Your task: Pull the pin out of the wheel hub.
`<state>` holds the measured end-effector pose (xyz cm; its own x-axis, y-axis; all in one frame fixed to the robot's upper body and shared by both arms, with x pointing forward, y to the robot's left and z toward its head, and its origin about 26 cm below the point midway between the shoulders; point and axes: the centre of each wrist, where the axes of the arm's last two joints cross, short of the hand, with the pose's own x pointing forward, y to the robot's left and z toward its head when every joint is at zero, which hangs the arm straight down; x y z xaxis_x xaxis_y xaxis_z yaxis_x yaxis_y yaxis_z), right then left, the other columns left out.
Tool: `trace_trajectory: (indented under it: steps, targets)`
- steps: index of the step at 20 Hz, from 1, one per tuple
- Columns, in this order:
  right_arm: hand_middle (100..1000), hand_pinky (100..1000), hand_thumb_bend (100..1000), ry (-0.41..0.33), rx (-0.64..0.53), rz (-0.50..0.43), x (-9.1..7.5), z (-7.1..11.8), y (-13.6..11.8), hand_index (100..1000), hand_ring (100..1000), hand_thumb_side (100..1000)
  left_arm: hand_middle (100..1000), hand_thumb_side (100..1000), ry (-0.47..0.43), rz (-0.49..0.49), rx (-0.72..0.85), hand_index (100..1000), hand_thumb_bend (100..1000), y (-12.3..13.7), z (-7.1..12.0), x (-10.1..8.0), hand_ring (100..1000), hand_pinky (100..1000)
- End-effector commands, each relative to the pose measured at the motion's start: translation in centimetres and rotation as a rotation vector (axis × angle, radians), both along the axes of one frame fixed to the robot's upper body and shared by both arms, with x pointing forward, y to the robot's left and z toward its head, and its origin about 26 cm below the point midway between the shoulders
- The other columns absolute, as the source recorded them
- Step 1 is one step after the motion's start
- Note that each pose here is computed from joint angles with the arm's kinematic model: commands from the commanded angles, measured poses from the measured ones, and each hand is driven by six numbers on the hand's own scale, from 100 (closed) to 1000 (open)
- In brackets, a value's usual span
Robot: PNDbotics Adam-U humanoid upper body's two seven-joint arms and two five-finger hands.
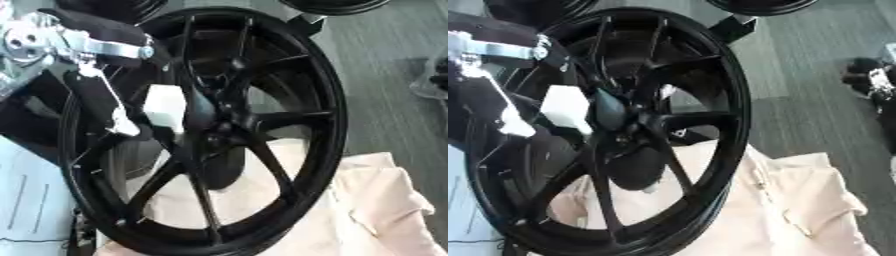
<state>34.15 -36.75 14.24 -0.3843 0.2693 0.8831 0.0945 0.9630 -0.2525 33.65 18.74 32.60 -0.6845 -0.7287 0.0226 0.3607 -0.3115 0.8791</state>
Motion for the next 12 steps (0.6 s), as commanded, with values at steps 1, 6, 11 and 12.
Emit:
trace_trajectory:
  steps: [1, 6, 11, 12]
  targets:
    - [732, 895, 100, -0.018, -0.039, -0.004, 0.0, 1.12, -0.56, 790, 766, 736, 708, 172, -0.013, 0.005, -0.031, 713, 448, 0.3, 1.51, -0.63, 767, 770]
    - [732, 895, 100, -0.016, -0.041, -0.004, 0.01, 1.11, -0.55, 790, 766, 739, 688, 134, -0.01, 0.003, -0.047, 684, 430, 0.11, 1.81, -0.96, 755, 760]
    - [732, 895, 100, -0.014, -0.043, -0.003, 0.02, 1.11, -0.52, 790, 767, 738, 670, 109, -0.013, 0.002, -0.046, 663, 431, -0.15, 1.81, -1.04, 744, 754]
    - [732, 895, 100, -0.014, -0.043, -0.003, 0.02, 1.11, -0.52, 790, 766, 739, 661, 100, -0.02, 0.001, -0.043, 651, 439, -0.24, 1.84, -1.06, 739, 752]
